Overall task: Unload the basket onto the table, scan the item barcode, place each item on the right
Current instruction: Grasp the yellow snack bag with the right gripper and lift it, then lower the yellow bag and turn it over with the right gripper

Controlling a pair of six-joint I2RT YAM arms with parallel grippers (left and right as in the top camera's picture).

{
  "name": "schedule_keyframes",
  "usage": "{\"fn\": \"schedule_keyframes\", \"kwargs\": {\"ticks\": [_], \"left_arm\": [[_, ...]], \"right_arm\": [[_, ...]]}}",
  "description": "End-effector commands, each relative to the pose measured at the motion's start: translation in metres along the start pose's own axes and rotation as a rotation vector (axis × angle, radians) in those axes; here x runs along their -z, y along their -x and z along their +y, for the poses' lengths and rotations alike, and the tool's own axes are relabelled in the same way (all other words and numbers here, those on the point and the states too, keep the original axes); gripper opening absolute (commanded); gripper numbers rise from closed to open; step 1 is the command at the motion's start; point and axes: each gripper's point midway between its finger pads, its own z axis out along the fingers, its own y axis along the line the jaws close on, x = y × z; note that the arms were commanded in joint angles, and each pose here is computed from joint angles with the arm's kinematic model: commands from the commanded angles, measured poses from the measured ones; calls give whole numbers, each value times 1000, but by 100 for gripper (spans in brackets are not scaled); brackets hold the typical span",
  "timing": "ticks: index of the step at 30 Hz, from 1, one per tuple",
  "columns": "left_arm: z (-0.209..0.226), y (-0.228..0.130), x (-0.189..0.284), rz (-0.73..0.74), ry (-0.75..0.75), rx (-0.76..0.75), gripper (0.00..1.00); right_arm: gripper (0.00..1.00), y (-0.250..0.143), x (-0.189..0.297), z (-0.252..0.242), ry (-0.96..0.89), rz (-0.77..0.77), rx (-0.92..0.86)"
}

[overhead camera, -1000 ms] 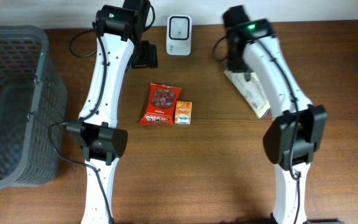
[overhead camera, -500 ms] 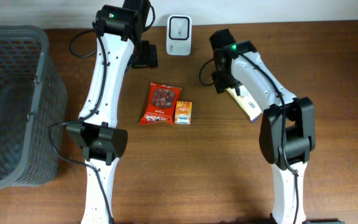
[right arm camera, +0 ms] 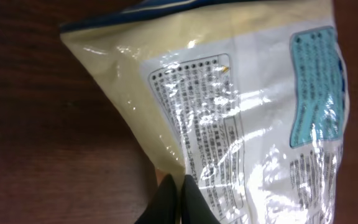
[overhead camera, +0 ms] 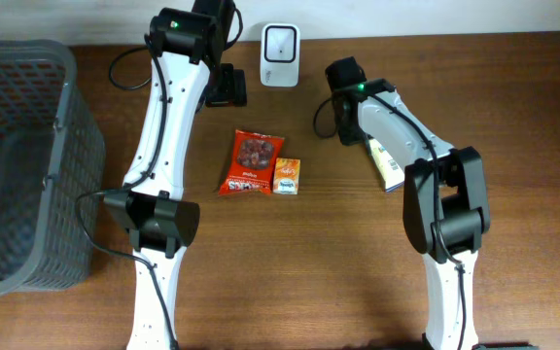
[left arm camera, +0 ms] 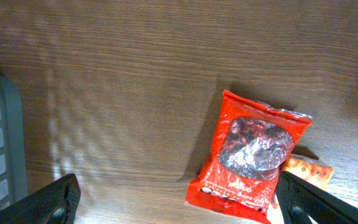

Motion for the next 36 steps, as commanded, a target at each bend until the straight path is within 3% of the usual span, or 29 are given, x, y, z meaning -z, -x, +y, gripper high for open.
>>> {"fn": "schedule_keyframes", "kwargs": {"ticks": [1,3,5,6,7,8,10,15,18,22,26,28,33,36], "left_arm": [[0,1,2,-6,-6,12,99],[0,1,2,-6,-6,12,99],[-1,1,2,-6,-6,10,99],[-1,1,2,-6,-6,10,99],[-1,1,2,-6,-6,10,99],[-1,1,2,-6,-6,10,99],[-1,1,2,-6,-6,10,99],[-1,1,2,-6,-6,10,99],[-1,1,2,-6,-6,10,99],[-1,1,2,-6,-6,10,99],[-1,1,2,-6,-6,10,99],[-1,1,2,-6,-6,10,99],[-1,1,2,-6,-6,10,99],[-1,1,2,-6,-6,10,99]], "right_arm": [[4,33,30,8,193,-38,-168],[4,46,54,13,399,-35,-207],[4,46,56,-2,438,-20,-230],[7,43,53,-6,431,-27,-161],[53,36,45,-5,413,-25,-54],[70,32,42,0,414,-17,-13],[82,26,29,1,330,-14,23],[87,21,-3,-7,22,-60,110],[87,11,-22,-20,-90,-61,147],[84,4,-37,-14,-30,-64,130],[50,-4,-44,-5,29,-41,71],[7,-5,-42,-3,43,-32,10],[4,36,19,16,280,-74,-66],[4,58,74,39,584,-90,-118]]}}
